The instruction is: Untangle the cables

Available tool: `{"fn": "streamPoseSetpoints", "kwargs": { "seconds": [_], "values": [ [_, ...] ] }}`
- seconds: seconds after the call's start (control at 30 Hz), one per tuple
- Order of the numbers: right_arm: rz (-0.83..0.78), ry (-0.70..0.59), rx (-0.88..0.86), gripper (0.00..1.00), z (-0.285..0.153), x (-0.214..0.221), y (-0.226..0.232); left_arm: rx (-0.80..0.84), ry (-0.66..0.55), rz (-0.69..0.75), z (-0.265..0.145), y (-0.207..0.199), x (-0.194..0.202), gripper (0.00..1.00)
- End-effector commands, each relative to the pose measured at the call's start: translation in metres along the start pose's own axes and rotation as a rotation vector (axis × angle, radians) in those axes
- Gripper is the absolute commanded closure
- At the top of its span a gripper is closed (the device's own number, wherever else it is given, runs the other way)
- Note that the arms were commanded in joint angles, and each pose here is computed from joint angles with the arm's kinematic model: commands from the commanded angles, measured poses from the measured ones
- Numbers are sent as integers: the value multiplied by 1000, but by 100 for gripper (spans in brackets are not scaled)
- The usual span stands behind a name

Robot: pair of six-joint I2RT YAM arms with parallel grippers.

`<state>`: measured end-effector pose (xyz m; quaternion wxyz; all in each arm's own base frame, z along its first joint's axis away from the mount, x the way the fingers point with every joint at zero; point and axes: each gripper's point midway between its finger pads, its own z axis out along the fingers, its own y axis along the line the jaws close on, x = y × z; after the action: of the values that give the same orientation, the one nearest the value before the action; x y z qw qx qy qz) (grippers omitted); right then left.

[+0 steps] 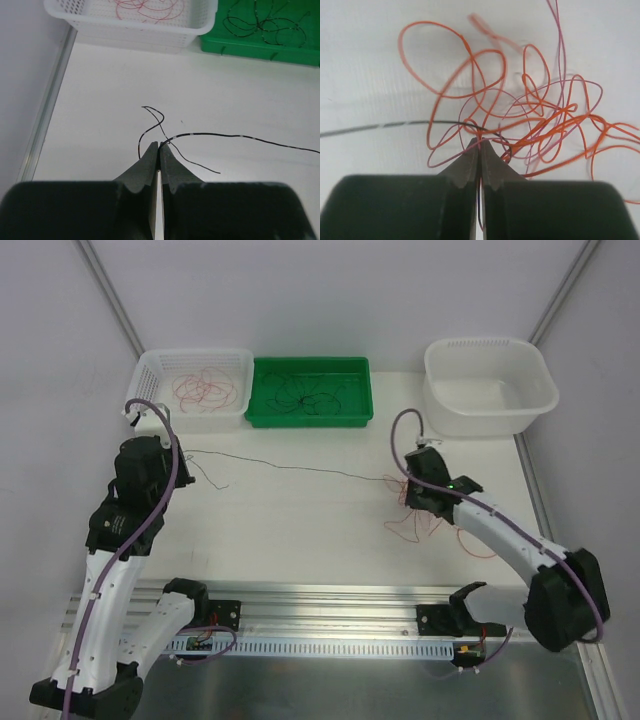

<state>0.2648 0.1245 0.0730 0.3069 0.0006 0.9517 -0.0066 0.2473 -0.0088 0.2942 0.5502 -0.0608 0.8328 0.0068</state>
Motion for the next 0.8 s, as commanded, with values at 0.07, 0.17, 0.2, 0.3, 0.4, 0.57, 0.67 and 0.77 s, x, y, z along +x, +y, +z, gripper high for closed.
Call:
{"fn": "streamPoseSetpoints", "kwargs": {
  "seconds": [0.07,0.17,0.2,0.3,0.4,0.57,0.67,0.77],
  "values": [
    [227,-133,47,99,-54,-42,-70,-251,16,55,7,44,3,100],
    [337,-195,12,99,-77,-59,-89,-325,31,65,8,58,6,100],
    [353,-198,-5,99,-83,-60,-90,-350,37,65,9,63,7,100],
    [413,-227,-8,99,-92,-70,-105,-446,47,74,6,83,9,100],
    [463,-201,6,99,-89,-67,-115,-533,54,82,2,101,8,100],
    [473,-115,-126,91,-74,-54,-92,-575,67,61,2,118,5,100],
    [458,-69,-129,91,-63,-37,-89,-442,61,27,11,97,8,100],
    [356,-9,-171,86,-58,-24,-68,-212,70,-16,24,57,18,100]
  ]
}}
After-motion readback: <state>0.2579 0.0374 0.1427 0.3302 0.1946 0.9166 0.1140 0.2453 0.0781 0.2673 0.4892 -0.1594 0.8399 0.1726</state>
